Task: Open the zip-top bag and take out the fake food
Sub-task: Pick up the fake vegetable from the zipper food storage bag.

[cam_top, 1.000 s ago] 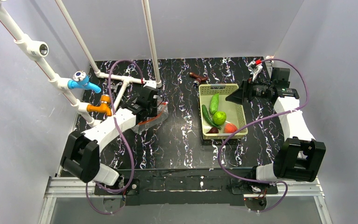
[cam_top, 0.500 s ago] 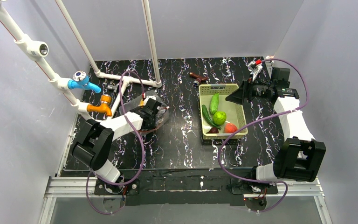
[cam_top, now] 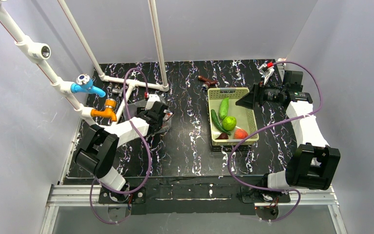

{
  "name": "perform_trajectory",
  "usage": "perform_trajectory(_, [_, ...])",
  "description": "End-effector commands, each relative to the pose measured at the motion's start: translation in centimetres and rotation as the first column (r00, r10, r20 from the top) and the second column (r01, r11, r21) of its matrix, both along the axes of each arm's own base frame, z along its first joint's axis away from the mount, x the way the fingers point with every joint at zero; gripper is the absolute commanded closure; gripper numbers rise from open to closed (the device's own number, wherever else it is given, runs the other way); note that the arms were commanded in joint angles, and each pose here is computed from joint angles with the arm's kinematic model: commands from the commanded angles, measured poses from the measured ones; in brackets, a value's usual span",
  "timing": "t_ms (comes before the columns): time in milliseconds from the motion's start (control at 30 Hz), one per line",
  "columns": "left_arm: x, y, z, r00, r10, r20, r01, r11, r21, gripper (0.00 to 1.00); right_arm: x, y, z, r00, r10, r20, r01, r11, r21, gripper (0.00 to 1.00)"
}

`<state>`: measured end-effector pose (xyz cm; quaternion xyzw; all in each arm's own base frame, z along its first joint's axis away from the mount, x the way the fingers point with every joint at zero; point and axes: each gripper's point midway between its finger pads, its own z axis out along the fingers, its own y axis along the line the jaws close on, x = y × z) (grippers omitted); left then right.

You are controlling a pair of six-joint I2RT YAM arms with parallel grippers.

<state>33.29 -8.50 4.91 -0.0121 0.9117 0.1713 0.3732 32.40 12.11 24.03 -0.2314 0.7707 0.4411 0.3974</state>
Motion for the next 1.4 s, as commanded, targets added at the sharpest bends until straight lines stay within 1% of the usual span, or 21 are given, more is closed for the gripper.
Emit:
perform_trajectory(0, [2.3, 1.0, 4.4, 0.987, 0.041, 0.155, -0.047, 0.998, 0.037, 0.32, -0.2, 0.3, 0.8, 0.999, 0.024, 0.043, -0.024, 1.000, 0.011, 0.16])
perform_trajectory(33, [2.6, 1.0, 4.9, 0.984, 0.036, 0.177, -0.043, 0.998, 0.037, 0.31, -0.2, 0.3, 0.8, 0.999, 0.024, 0.042, -0.024, 1.000, 0.011, 0.16])
perform_trajectory(67, [2.8, 1.0, 5.4, 0.979, 0.031, 0.200, -0.039, 0.999, 0.037, 0.30, 4.4, -6.5, -3.8, 0.930, -0.361, 0.066, 0.361, 0.869, -0.338, 0.16])
perform_trajectory(100, [3.4, 0.8, 6.1, 0.972, 0.022, 0.234, -0.030, 0.999, 0.030, 0.30, 0.5, -0.2, 0.2, 0.999, -0.020, 0.038, 0.021, 0.999, -0.029, 0.16])
perform_trajectory(133, [3.6, 0.8, 6.7, 0.967, 0.015, 0.256, -0.023, 0.999, 0.029, 0.30, -0.2, 0.3, 0.8, 0.999, 0.024, 0.042, -0.024, 1.000, 0.010, 0.16])
perform_trajectory(233, [4.0, 0.3, 7.8, 0.962, -0.043, 0.270, 0.035, 0.999, 0.034, 0.34, -0.3, 0.4, 0.9, 0.999, 0.030, 0.041, -0.031, 0.999, 0.017, 0.16])
perform_trajectory(300, [4.0, -0.8, 8.1, 0.957, -0.128, 0.259, 0.127, 0.992, 0.019, 0.40, -0.3, 0.4, 1.0, 0.999, 0.031, 0.042, -0.032, 0.999, 0.017, 0.16])
perform_trajectory(333, [3.8, -1.6, 8.3, 0.951, -0.190, 0.246, 0.194, 0.981, 0.006, 0.40, -0.3, 0.4, 1.0, 0.999, 0.031, 0.041, -0.032, 0.999, 0.017, 0.16])
perform_trajectory(400, [3.0, -3.5, 8.3, 0.922, -0.321, 0.217, 0.335, 0.941, -0.032, 0.42, -0.4, 0.4, 1.0, 0.999, 0.026, 0.026, -0.027, 0.999, 0.024, 0.16])
perform_trajectory(500, [1.5, -4.7, 8.5, 0.880, -0.435, 0.192, 0.452, 0.890, -0.057, 0.42, -0.3, 0.4, 1.0, 0.999, 0.026, 0.027, -0.027, 0.999, 0.024, 0.16])
perform_trajectory(667, [-1.0, -6.2, 9.3, 0.792, -0.592, 0.148, 0.608, 0.787, -0.105, 0.35, -0.4, 0.5, 0.9, 1.000, 0.026, 0.011, -0.026, 0.999, 0.026, 0.16])
perform_trajectory(733, [-1.4, -6.2, 10.1, 0.772, -0.619, 0.141, 0.633, 0.768, -0.093, 0.35, -0.4, 0.5, 0.9, 1.000, 0.028, -0.004, -0.027, 0.999, 0.028, 0.16])
perform_trajectory(833, [-1.0, -4.6, 11.1, 0.778, -0.616, 0.124, 0.620, 0.784, 0.000, 0.36, -0.5, 0.6, 1.1, 0.999, 0.030, -0.020, -0.030, 0.999, 0.030, 0.16])
perform_trajectory(933, [-0.4, -2.6, 10.9, 0.774, -0.631, 0.040, 0.625, 0.774, 0.101, 0.34, -0.5, 0.6, 1.0, 0.999, 0.030, -0.020, -0.029, 0.999, 0.030, 0.16])
perform_trajectory(1000, [0.0, -1.4, 10.5, 0.782, -0.623, -0.026, 0.620, 0.773, 0.133, 0.32, -0.6, 0.6, 1.0, 0.999, 0.032, -0.020, -0.031, 0.999, 0.030, 0.16])
perform_trajectory(1067, [0.5, -0.6, 10.3, 0.792, -0.608, -0.062, 0.610, 0.781, 0.136, 0.32, -0.7, 0.7, 0.9, 0.999, 0.032, -0.021, -0.031, 0.999, 0.030, 0.16])
perform_trajectory(1167, [1.4, -0.1, 10.1, 0.804, -0.590, -0.067, 0.594, 0.796, 0.118, 0.32, -1.1, 0.9, 0.9, 0.999, 0.037, -0.014, -0.037, 0.999, 0.029, 0.16])
perform_trajectory(1267, [2.2, 0.2, 9.5, 0.816, -0.574, -0.072, 0.578, 0.813, 0.064, 0.32, -1.2, 1.0, 0.8, 0.999, 0.041, 0.031, -0.041, 0.999, 0.023, 0.16])
perform_trajectory(1300, [2.4, 0.3, 9.2, 0.820, -0.566, -0.080, 0.570, 0.820, 0.042, 0.34, 3.9, -5.8, -3.9, 0.933, -0.354, 0.074, 0.358, 0.876, -0.323, 0.16])
perform_trajectory(1333, [2.5, 0.4, 8.8, 0.824, -0.559, -0.091, 0.563, 0.826, 0.020, 0.38, -1.2, 1.1, 0.8, 0.997, 0.053, 0.059, -0.055, 0.998, 0.032, 0.16])
perform_trajectory(1367, [2.6, 0.5, 8.4, 0.826, -0.553, -0.104, 0.557, 0.831, 0.003, 0.43, -2.4, 1.9, 1.8, 0.989, 0.126, 0.071, -0.132, 0.987, 0.094, 0.16])
